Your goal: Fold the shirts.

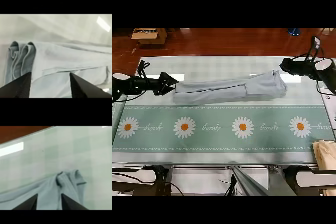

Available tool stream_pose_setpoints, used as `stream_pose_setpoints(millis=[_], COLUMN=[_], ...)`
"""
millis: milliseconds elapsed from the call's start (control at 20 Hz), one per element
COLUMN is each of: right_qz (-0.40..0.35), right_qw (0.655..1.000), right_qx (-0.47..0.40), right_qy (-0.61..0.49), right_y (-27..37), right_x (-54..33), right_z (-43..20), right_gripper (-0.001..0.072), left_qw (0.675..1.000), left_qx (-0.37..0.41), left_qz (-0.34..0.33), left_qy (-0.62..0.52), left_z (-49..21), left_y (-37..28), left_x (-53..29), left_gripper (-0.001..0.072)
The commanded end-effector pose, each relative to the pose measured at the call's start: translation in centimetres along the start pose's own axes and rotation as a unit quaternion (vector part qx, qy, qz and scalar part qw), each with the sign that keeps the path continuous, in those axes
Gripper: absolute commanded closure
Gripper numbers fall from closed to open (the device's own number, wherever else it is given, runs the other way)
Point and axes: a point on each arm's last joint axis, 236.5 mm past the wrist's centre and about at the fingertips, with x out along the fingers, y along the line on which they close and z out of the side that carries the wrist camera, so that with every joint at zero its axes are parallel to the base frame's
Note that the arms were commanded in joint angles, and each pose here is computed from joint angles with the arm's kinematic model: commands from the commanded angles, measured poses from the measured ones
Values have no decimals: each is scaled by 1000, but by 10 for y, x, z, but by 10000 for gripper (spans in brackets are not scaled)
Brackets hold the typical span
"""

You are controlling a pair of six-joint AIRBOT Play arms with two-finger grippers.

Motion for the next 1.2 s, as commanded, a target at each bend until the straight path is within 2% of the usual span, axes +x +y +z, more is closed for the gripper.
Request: stream_pose_setpoints(millis=[0,50,150,300,400,800,900,950,1000,1050,1100,1150], right_qz=[-110,-124,-101,19,60,90,105,105,108,114,118,124], right_qw=[993,991,984,969,959,952,953,959,964,967,968,969], right_qx=[-36,0,88,166,207,199,185,166,142,127,119,111], right_qy=[37,58,119,183,182,213,214,206,196,191,186,183], right_y=[-68,-86,-104,-86,-74,-21,1,8,15,22,26,31], right_x=[-33,-38,-37,-25,-13,45,57,62,65,64,60,53], right_z=[-4,-14,-47,-80,-82,-119,-126,-125,-123,-120,-115,-109], right_gripper=[252,220,116,115,116,116,130,160,318,549,679,678], left_qw=[998,998,996,995,994,991,990,990,990,990,989,989], left_qx=[31,36,41,51,53,79,81,83,85,86,86,86], left_qz=[-31,-36,-43,-48,-51,-55,-56,-56,-57,-57,-58,-59], left_qy=[38,47,60,73,81,96,99,100,101,101,102,105], left_z=[-7,-10,-15,-22,-27,-38,-41,-42,-42,-42,-43,-44], left_y=[-15,-19,-25,-29,-32,-43,-45,-46,-47,-47,-47,-47], left_x=[-16,-18,-20,-18,-16,-8,-6,-5,-5,-5,-6,-6], left_gripper=[142,142,143,144,144,147,194,209,287,351,429,543])
